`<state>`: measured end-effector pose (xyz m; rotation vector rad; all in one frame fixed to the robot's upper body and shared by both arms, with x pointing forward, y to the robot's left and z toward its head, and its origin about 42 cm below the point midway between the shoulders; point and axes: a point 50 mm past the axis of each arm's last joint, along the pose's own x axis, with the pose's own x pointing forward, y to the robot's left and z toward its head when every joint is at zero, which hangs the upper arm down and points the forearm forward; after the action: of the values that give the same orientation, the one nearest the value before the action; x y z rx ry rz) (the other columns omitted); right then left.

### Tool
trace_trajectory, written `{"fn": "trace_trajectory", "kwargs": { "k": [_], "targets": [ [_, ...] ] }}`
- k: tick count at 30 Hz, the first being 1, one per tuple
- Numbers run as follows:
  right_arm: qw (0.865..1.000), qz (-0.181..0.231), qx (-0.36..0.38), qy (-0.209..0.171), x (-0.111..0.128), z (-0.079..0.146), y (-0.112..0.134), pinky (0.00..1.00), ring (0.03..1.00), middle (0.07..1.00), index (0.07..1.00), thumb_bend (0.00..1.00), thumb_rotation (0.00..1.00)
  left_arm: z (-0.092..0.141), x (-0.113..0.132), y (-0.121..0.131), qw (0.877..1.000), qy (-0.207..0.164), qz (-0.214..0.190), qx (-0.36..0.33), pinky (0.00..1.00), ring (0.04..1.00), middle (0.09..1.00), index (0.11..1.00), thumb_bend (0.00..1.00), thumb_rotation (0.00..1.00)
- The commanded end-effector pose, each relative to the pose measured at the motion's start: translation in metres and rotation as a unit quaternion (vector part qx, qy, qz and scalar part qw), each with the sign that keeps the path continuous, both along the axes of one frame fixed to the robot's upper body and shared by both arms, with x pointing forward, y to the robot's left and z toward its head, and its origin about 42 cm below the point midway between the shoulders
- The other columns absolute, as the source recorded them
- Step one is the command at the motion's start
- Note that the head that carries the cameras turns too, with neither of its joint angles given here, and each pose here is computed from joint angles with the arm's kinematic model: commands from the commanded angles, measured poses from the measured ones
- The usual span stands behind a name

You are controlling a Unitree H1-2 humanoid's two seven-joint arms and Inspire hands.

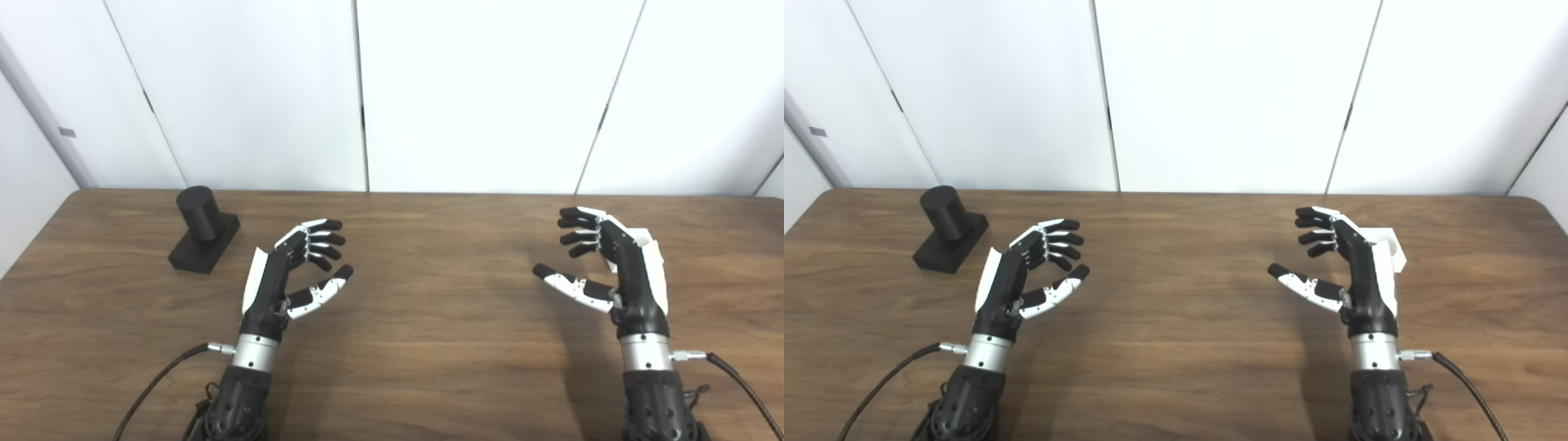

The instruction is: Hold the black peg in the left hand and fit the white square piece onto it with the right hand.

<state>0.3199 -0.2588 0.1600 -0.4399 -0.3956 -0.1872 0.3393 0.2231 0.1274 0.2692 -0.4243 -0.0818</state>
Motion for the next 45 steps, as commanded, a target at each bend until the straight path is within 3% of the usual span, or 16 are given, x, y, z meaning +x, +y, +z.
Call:
{"fn": "trace_trajectory", "kwargs": {
  "k": [1, 16, 32, 45],
  "targets": [
    [0.999, 0.014, -0.004, -0.046, 0.006, 0.018, 0.003, 0.48, 0.581, 0.659, 0.679, 0.56, 0.01, 0.017, 0.007, 0.0, 0.999, -0.041, -0.002, 0.0, 0.47, 0.575, 0.644, 0.703, 0.5, 0.0],
    [0.999, 0.012, -0.007, -0.041, 0.005, 0.016, 0.002, 0.48, 0.585, 0.661, 0.677, 0.56, 0.03, 0.016, 0.008, -0.003, 0.999, -0.041, -0.006, 0.008, 0.49, 0.585, 0.646, 0.698, 0.49, 0.0],
    [1.0, -0.002, 0.004, -0.019, -0.006, 0.021, -0.021, 0.48, 0.601, 0.669, 0.681, 0.53, 0.0, -0.001, 0.002, -0.051, 1.0, -0.025, -0.014, 0.012, 0.45, 0.593, 0.651, 0.685, 0.51, 0.0],
    [1.0, 0.002, 0.001, -0.011, -0.01, 0.027, -0.016, 0.44, 0.57, 0.647, 0.657, 0.51, 0.0, -0.004, 0.005, -0.053, 1.0, -0.026, -0.007, 0.015, 0.45, 0.593, 0.65, 0.668, 0.52, 0.0]
  ]
}}
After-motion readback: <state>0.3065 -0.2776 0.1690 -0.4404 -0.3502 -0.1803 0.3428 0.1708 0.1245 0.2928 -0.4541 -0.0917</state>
